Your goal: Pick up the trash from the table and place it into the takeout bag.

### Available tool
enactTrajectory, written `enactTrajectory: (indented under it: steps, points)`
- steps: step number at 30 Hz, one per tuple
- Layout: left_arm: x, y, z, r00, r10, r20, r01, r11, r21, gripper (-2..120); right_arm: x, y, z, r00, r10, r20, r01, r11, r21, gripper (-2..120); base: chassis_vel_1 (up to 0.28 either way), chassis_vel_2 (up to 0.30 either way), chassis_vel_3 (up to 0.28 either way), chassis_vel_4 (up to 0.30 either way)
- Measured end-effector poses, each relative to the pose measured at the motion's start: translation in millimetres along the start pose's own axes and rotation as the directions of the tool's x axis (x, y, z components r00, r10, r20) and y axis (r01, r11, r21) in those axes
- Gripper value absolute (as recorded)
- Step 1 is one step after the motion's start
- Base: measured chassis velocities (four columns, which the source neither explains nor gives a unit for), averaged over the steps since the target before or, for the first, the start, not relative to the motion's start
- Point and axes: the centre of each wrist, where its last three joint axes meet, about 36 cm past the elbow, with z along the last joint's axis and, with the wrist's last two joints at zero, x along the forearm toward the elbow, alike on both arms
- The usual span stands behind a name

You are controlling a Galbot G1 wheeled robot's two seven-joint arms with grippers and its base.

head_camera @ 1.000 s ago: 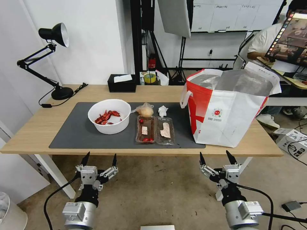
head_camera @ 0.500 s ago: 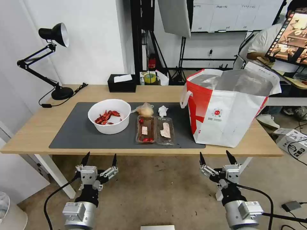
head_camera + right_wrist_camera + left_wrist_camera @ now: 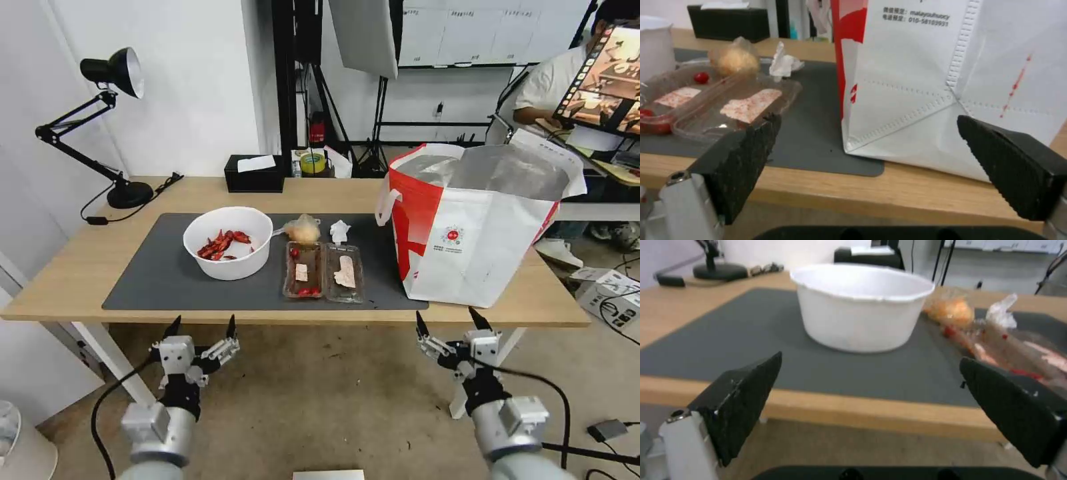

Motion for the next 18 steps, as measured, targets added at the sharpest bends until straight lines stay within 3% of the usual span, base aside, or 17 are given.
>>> enactTrajectory:
  steps: [11, 18]
  points:
    - [-16.5, 3.2, -28.2, 0.993, -0.004, -0.119, 0.017, 0.994, 0.105, 100, -23.0, -21.7, -35.2, 0.994, -0.046, -0.098, 0.049, 0.998, 0.031, 100, 0.000, 0.000, 0.000, 0.000]
    - [-25.8, 5.4, -50.5, 0.976, 0.033, -0.215, 0.002, 0.987, 0.162, 100, -38.0, -32.5, -61.4, 0.977, -0.100, -0.188, 0.105, 0.994, 0.021, 100, 0.000, 0.000, 0.000, 0.000]
